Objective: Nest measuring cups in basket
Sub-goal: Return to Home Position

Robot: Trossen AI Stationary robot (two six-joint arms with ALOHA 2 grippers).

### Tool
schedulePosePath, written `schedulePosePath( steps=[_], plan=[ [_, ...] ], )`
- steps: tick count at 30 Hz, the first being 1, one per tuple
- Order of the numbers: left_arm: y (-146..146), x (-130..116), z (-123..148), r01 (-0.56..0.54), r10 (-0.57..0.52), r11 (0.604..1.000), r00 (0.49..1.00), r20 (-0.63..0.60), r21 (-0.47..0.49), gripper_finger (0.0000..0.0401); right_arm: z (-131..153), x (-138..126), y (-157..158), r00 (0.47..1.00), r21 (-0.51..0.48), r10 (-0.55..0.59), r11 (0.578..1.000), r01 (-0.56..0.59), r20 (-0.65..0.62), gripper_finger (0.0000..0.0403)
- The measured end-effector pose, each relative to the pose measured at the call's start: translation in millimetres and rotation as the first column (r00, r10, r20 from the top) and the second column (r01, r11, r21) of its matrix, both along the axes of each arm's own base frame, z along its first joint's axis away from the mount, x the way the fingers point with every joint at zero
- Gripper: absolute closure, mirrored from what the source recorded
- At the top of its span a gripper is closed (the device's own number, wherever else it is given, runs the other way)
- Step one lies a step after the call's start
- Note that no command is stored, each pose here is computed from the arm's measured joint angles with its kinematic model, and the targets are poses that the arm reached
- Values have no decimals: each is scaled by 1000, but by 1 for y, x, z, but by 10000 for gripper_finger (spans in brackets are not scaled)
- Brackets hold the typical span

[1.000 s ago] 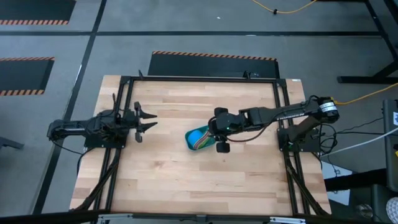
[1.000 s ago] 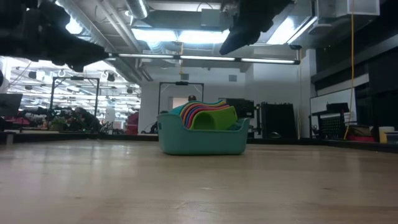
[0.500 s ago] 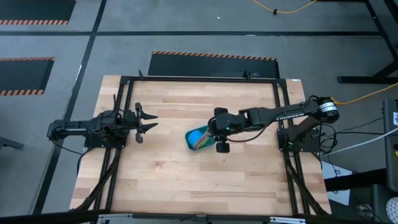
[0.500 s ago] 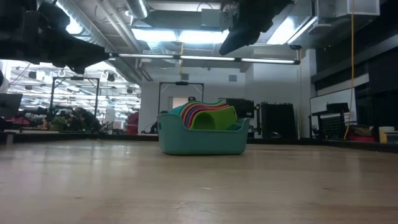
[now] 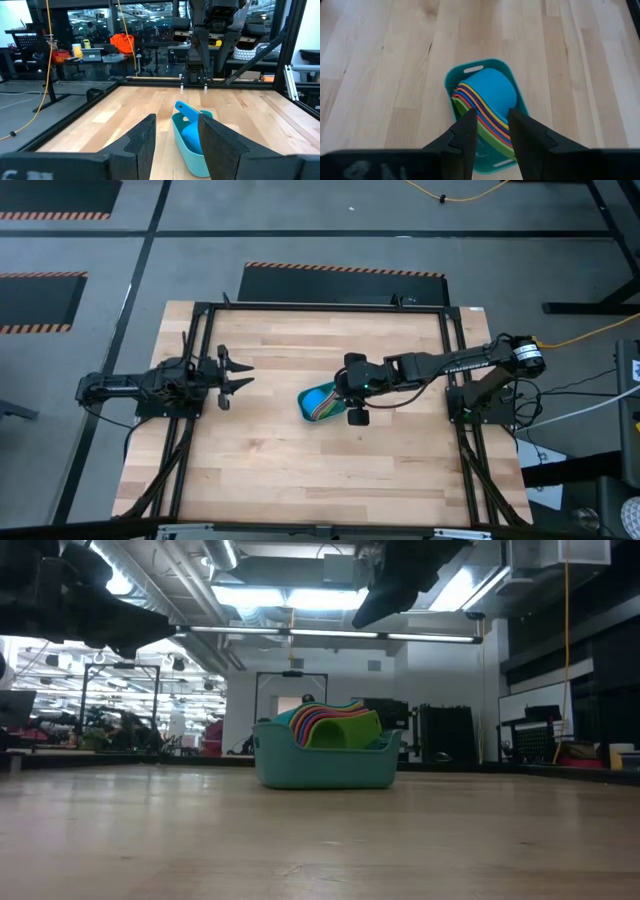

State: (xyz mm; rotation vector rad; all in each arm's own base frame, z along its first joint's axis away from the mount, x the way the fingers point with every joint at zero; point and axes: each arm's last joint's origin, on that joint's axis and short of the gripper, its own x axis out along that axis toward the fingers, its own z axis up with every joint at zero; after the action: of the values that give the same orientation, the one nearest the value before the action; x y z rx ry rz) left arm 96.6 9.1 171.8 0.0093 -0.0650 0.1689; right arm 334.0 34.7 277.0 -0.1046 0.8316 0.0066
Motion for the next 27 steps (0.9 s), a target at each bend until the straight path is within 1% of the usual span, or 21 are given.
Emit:
schedulePosePath(
  steps=[9, 12, 14, 18, 20, 23, 27],
  plan=[
    [0, 0, 0, 0, 0, 1000, 1000, 0, -1, 261, -1, -1, 0, 1000, 0, -1, 1000, 1, -13, 288],
    [0, 0, 0, 0, 0, 1000, 1000, -1, -1, 261, 5, -11, 0, 999, 3, 7, 1000, -7, -40, 288],
    [0, 0, -1, 0, 0, 1000, 1000, -6, -5, 261, 18, -24, 2, 999, 23, 24, 999, -24, -32, 288],
    [0, 0, -1, 0, 0, 1000, 1000, -7, -8, 261, 45, -56, 1, 999, 31, 41, 999, -41, -14, 288],
    [0, 0, -1, -3, 3, 1000, 1000, -8, -8, 261, 57, -73, -1, 999, 28, 46, 999, -47, 25, 288],
    [0, 0, -1, -4, 4, 1000, 1000, -11, -8, 261, 59, -99, -6, 994, 0, 71, 997, -71, 78, 288],
    [0, 0, -2, -4, 4, 1000, 1000, -18, -10, 261, 44, -135, -16, 982, 5, 51, 999, -52, 180, 288]
  ],
)
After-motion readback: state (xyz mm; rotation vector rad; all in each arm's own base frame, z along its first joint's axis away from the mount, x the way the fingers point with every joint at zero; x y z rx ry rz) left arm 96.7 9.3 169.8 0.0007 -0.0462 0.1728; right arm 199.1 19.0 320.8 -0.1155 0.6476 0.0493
